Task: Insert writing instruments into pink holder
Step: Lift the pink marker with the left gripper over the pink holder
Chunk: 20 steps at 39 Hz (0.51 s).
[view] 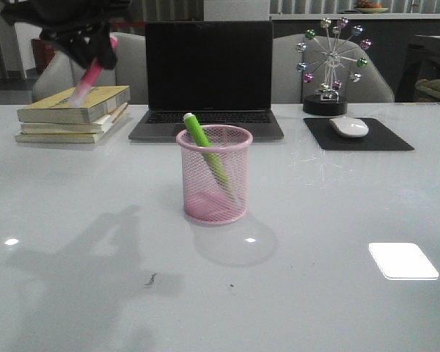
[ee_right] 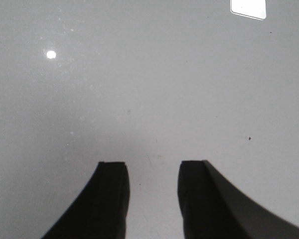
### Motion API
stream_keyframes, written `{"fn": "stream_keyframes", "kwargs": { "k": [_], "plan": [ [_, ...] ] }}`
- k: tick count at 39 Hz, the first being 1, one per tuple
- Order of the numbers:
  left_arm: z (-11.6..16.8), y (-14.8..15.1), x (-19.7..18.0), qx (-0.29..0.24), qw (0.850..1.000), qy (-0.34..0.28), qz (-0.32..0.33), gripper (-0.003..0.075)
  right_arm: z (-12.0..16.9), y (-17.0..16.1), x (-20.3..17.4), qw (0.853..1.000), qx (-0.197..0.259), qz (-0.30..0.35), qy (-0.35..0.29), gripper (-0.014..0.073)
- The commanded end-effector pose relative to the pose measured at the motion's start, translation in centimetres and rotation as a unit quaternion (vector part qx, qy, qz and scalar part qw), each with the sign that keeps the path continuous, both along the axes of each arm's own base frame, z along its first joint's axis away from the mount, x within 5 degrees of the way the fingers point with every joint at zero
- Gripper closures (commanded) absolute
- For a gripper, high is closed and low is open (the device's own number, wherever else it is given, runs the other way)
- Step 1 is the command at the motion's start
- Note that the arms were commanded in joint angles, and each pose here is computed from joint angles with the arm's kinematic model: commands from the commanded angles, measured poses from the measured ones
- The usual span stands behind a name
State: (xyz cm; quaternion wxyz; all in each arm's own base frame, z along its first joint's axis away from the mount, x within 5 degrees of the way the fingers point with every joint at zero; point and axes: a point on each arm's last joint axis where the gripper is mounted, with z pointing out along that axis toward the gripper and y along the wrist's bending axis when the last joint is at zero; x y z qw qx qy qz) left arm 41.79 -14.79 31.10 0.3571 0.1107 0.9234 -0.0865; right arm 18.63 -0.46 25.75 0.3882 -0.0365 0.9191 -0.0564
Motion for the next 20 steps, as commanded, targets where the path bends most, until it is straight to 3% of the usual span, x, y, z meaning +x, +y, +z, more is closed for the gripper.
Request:
{"fn": "stream_keyframes", "kwargs": {
  "k": [1,11,20],
  "plan": [
    [6.5,-1.5,-2.1,-0.058,0.991,-0.117,-0.018,0.0626,1.6,-0.1,0.3,0.999,-0.010,0.007,-0.048,0.0220],
    [9.3,-5.4,-4.1,-0.106,0.970,-0.210,-0.066,0.0626,1.5,-0.1,0.3,0.999,-0.011,0.006,-0.044,0.0220],
    [8.1,-8.0,-5.0,-0.164,0.950,-0.254,-0.082,0.0626,1.5,-0.1,0.3,0.999,-0.011,0.006,-0.043,0.0220]
  ]
}}
